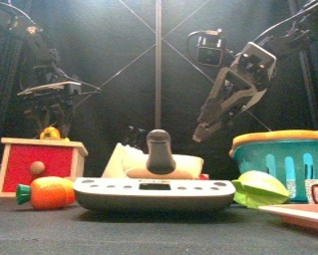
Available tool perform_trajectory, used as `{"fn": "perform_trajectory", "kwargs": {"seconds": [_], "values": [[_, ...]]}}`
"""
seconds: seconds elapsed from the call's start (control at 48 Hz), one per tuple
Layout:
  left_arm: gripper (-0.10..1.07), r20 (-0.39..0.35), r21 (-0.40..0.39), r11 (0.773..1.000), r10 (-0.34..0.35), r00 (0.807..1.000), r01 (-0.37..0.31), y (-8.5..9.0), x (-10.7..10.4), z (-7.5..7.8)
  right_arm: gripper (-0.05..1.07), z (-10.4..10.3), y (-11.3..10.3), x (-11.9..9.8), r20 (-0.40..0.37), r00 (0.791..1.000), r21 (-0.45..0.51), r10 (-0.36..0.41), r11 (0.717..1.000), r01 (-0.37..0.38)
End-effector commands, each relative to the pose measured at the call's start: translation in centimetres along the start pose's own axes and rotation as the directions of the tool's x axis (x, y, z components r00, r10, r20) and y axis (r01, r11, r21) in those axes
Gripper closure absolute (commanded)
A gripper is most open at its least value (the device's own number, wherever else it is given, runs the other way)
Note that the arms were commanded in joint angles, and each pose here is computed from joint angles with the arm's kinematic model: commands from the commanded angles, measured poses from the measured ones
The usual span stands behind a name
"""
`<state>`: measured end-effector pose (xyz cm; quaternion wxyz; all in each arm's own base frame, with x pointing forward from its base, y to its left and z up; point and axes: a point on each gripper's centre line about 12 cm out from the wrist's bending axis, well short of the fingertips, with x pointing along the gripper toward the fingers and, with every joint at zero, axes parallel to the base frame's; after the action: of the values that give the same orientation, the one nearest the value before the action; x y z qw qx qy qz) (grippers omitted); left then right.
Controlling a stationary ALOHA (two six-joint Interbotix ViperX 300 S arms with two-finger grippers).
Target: Assemble squash
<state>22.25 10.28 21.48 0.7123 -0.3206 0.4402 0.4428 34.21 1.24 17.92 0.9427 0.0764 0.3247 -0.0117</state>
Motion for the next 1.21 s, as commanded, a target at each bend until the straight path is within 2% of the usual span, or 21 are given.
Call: {"fn": "perform_trajectory", "kwargs": {"seconds": [0.0,0.146,0.271,0.375,0.5,0.562,0.729,0.875,0.938,1.104,1.188], "values": [[0.19,0.033,0.020,0.998,-0.055,0.998,0.055,-0.6,-0.8,0.0,0.02,1.7,0.4,-0.8,0.057,0.998,0.000,0.012,1.000,-0.012],[0.19,0.073,0.106,0.980,-0.179,0.981,0.171,-2.5,-1.7,-1.2,0.02,2.1,0.4,-1.6,0.081,0.997,0.005,0.017,1.000,-0.017],[0.19,0.087,0.189,0.943,-0.294,0.952,0.274,-4.5,-2.0,-2.4,0.02,2.6,0.5,-2.5,0.110,0.994,0.006,0.022,1.000,-0.022],[0.19,0.083,0.255,0.896,-0.396,0.915,0.364,-6.4,-2.2,-3.7,0.02,2.8,0.5,-3.2,0.128,0.992,0.010,0.022,1.000,-0.024],[0.19,0.068,0.344,0.810,-0.526,0.848,0.474,-9.1,-2.7,-5.3,0.02,3.0,0.0,-3.8,0.145,0.989,0.033,0.013,0.999,-0.018],[0.19,0.051,0.371,0.782,-0.555,0.830,0.500,-9.9,-2.5,-6.0,0.02,2.9,-0.3,-4.0,0.145,0.989,0.046,0.006,0.999,-0.013],[0.19,0.010,0.420,0.730,-0.597,0.802,0.539,-12.3,-1.7,-7.3,0.02,1.8,-1.1,-3.9,0.119,0.993,0.081,-0.016,0.997,0.007],[0.19,0.007,0.428,0.701,-0.633,0.774,0.570,-14.7,-1.6,-7.0,0.02,1.2,-1.6,-3.8,0.105,0.994,0.107,-0.029,0.994,0.018],[0.19,0.008,0.431,0.698,-0.636,0.771,0.572,-15.5,-1.4,-6.8,0.02,1.1,-1.6,-3.8,0.104,0.994,0.107,-0.029,0.994,0.018],[0.19,0.005,0.450,0.705,-0.616,0.788,0.548,-17.0,-0.1,-6.5,0.02,1.1,-1.6,-3.8,0.104,0.994,0.112,-0.029,0.994,0.017],[0.19,0.004,0.443,0.716,-0.603,0.798,0.539,-17.5,0.7,-6.1,0.02,1.0,-1.7,-3.7,0.099,0.995,0.113,-0.030,0.993,0.018]]}}
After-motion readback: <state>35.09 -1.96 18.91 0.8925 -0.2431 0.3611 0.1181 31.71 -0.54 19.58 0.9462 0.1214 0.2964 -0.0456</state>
